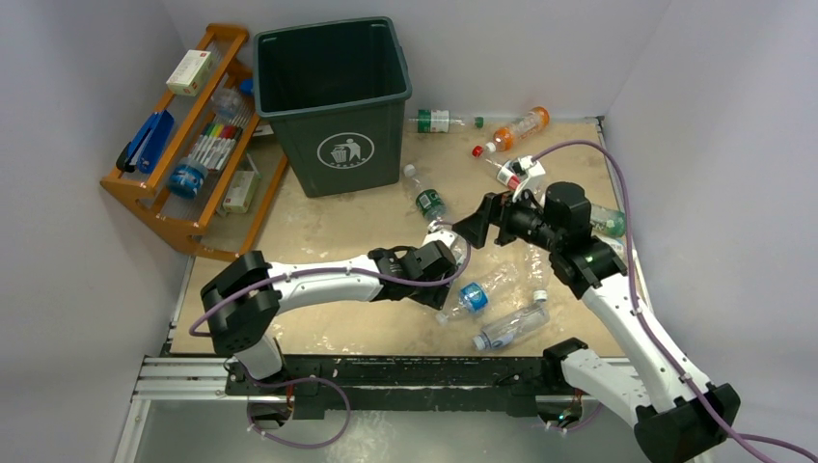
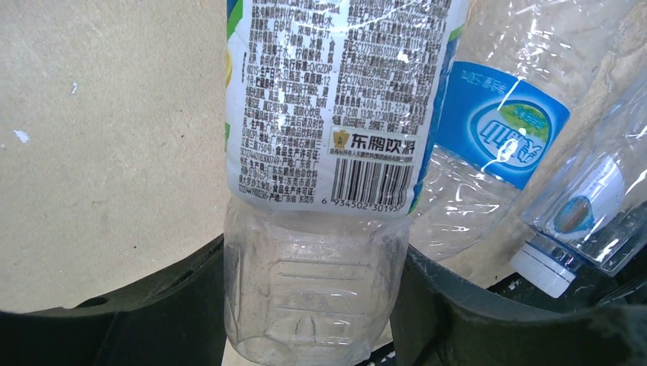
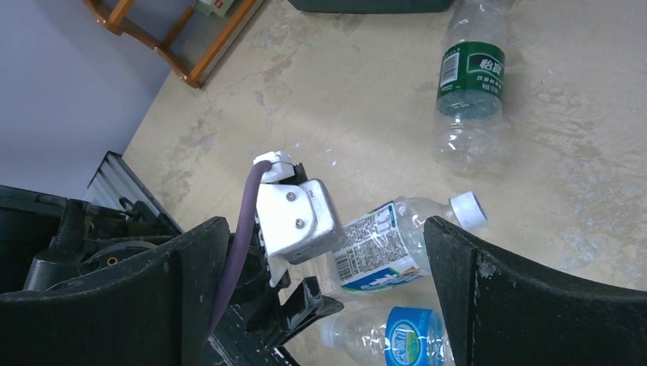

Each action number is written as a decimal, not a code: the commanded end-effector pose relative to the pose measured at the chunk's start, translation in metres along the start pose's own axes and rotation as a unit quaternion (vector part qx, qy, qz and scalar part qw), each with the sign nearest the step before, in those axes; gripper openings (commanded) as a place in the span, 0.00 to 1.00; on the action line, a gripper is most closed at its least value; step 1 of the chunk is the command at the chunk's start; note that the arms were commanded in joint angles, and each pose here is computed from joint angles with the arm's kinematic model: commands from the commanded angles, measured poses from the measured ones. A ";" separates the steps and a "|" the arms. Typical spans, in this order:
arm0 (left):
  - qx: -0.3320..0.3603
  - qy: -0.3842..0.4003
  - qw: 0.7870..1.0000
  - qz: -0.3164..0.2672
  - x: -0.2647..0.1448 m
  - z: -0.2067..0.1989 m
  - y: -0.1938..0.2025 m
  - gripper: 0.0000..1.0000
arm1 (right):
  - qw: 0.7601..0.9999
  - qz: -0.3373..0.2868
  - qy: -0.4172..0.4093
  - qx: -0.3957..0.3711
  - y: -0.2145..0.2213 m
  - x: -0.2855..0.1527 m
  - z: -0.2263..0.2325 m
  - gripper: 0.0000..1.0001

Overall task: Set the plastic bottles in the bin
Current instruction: Pick up the plastic bottle at the center of the board.

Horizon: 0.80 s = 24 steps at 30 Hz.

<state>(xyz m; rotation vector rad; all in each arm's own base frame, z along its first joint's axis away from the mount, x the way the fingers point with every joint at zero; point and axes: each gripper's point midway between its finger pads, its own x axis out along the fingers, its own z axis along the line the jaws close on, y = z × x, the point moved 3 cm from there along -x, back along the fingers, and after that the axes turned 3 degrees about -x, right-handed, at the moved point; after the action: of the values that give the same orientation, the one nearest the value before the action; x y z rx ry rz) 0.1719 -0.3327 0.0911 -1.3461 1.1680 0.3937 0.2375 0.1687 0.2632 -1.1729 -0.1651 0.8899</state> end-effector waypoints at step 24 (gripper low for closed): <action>-0.012 -0.005 0.987 -0.163 -0.094 -0.007 -0.145 0.57 | 0.997 -0.056 0.041 0.013 -0.045 -0.047 0.020 1.00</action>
<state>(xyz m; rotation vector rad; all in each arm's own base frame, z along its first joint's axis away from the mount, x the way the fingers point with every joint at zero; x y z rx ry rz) 0.2055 -0.3431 0.1984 -1.4003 1.0244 0.2369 0.2204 0.1614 0.3311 -1.1085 -0.2264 0.7873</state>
